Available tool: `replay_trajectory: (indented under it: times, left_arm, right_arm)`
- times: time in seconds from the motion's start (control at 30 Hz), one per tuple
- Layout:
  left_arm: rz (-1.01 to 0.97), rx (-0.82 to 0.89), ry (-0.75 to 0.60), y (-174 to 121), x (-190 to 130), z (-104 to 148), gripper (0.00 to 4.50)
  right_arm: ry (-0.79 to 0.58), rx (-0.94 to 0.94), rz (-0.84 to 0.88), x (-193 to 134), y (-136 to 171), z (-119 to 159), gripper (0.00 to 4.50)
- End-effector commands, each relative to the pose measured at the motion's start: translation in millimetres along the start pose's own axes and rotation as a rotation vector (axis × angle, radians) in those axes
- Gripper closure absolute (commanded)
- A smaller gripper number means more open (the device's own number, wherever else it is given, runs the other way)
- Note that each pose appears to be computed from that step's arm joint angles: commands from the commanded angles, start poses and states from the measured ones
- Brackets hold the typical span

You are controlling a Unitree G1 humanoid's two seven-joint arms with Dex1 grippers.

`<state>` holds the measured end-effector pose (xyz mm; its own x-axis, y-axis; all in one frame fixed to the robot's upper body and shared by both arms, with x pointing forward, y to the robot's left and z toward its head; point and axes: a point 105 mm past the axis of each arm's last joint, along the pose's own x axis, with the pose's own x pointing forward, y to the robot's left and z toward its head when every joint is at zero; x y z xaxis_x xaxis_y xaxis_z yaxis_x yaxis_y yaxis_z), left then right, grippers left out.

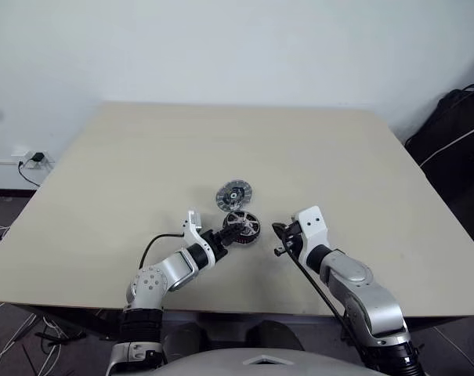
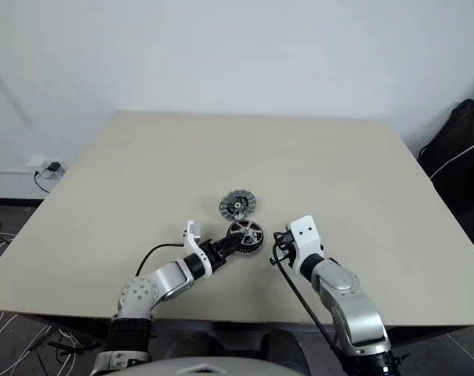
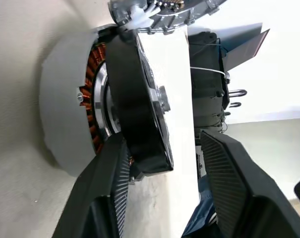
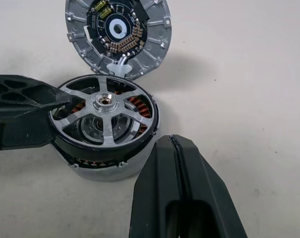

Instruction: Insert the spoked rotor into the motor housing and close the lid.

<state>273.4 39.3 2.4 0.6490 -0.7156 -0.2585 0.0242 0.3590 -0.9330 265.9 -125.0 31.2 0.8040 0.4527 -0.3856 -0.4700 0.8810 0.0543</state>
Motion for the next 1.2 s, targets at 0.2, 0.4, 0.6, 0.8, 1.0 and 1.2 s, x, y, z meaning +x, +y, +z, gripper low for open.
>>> replay_trajectory:
  times: [0.2,0.4,0.6,0.8,1.0,1.2]
  left_arm:
    - [-0.050,0.005,-0.050,-19.0,2.6,3.2,2.15]
    - [-0.040,0.023,-0.082,-19.8,-4.6,9.3,2.15]
    - [-0.042,0.038,-0.114,-22.7,-16.3,14.5,2.15]
    - [-0.054,0.023,-0.167,-22.8,-37.3,20.4,2.15]
    - [-0.017,0.040,-0.220,-15.9,-50.1,24.0,2.15]
    - [0.204,0.555,-0.332,2.3,-58.9,43.5,2.15]
  right_arm:
    - [-0.058,-0.019,0.002,-0.1,1.5,15.6,4.50]
    - [-0.058,-0.020,0.014,2.0,4.5,16.2,4.50]
    - [-0.057,-0.025,0.028,4.1,6.8,17.3,4.50]
    - [-0.052,-0.025,0.050,6.5,11.4,16.6,4.50]
    - [-0.052,-0.027,0.071,9.5,15.2,17.4,4.50]
    - [-0.059,-0.041,0.096,23.1,24.0,21.3,4.50]
